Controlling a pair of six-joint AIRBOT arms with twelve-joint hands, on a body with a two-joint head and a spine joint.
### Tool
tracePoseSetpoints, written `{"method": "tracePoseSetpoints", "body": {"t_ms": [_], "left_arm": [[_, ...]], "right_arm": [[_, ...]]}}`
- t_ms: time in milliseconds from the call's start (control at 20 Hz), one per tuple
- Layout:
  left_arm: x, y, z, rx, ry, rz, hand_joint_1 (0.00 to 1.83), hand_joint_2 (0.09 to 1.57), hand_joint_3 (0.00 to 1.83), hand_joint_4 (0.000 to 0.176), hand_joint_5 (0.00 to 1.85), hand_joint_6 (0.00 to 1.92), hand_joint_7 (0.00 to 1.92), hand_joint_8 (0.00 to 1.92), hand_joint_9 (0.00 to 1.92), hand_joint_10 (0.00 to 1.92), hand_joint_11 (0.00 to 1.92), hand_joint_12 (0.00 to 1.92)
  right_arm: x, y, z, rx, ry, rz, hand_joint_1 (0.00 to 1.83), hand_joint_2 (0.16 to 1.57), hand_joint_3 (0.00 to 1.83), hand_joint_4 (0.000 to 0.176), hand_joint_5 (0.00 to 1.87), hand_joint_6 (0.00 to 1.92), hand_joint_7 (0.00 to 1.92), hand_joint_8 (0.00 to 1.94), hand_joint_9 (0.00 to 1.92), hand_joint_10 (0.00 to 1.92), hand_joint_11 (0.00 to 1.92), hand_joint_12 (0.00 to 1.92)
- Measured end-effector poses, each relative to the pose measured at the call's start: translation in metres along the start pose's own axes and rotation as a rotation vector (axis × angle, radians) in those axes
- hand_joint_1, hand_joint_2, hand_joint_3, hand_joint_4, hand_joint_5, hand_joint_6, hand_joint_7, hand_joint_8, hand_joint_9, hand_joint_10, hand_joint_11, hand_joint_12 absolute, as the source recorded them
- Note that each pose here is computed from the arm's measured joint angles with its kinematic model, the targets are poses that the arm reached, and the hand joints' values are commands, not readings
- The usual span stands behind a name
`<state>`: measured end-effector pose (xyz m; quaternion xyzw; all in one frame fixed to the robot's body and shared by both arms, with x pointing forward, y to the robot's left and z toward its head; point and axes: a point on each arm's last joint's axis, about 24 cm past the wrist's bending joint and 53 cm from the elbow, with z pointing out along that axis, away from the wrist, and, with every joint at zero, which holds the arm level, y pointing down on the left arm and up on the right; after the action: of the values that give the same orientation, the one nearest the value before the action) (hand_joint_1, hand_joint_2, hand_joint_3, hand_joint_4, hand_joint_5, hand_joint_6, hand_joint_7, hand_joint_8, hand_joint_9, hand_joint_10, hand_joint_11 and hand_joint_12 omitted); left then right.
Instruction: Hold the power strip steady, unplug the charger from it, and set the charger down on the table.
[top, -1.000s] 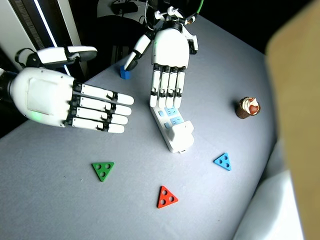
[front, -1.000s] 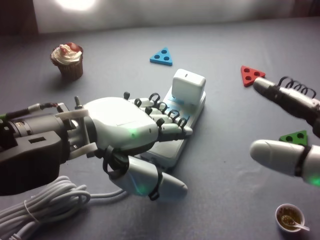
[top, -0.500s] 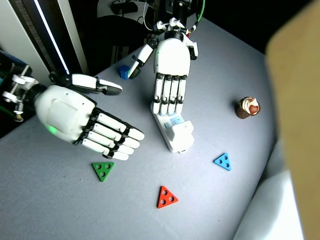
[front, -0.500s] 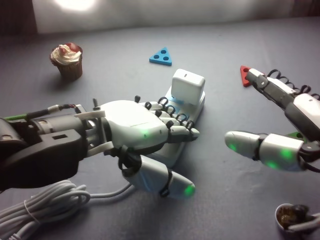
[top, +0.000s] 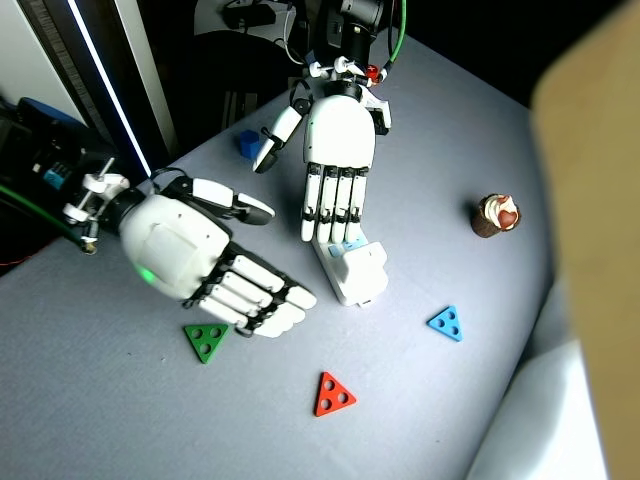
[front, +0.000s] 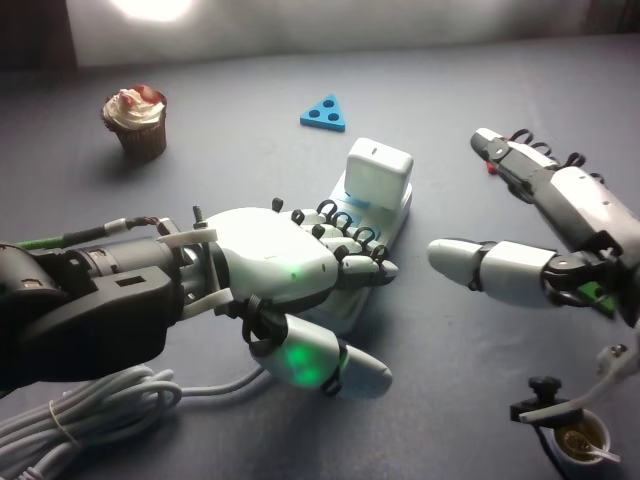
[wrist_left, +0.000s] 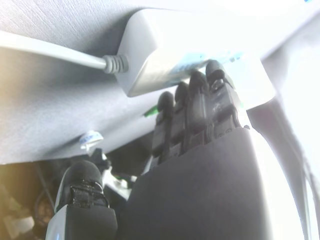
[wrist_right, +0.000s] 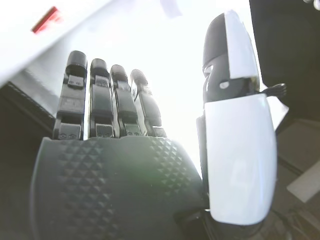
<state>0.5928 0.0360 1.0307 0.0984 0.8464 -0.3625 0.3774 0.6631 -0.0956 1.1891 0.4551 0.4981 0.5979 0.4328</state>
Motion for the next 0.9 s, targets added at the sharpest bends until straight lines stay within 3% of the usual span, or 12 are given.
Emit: {"method": "tracePoseSetpoints", "body": {"t_ms": [500, 900], "left_arm": [[0.001, 0.005, -0.001, -0.014, 0.003, -0.029, 0.02, 1.10, 0.00, 0.000, 0.14, 0.00, 0.15, 0.00, 0.14, 0.00, 0.03, 0.21], [0.002, 0.007, -0.002, -0.021, 0.004, -0.053, 0.01, 1.11, 0.00, 0.000, 0.12, 0.00, 0.13, 0.00, 0.11, 0.00, 0.00, 0.18]], "right_arm": [[0.013, -0.008, 0.028, 0.022, -0.004, 0.052, 0.99, 1.05, 0.00, 0.000, 0.17, 0.01, 0.14, 0.00, 0.15, 0.01, 0.10, 0.29], [0.024, -0.007, 0.057, 0.004, 0.007, 0.053, 1.01, 1.03, 0.00, 0.000, 0.18, 0.00, 0.15, 0.00, 0.18, 0.00, 0.05, 0.46]]}}
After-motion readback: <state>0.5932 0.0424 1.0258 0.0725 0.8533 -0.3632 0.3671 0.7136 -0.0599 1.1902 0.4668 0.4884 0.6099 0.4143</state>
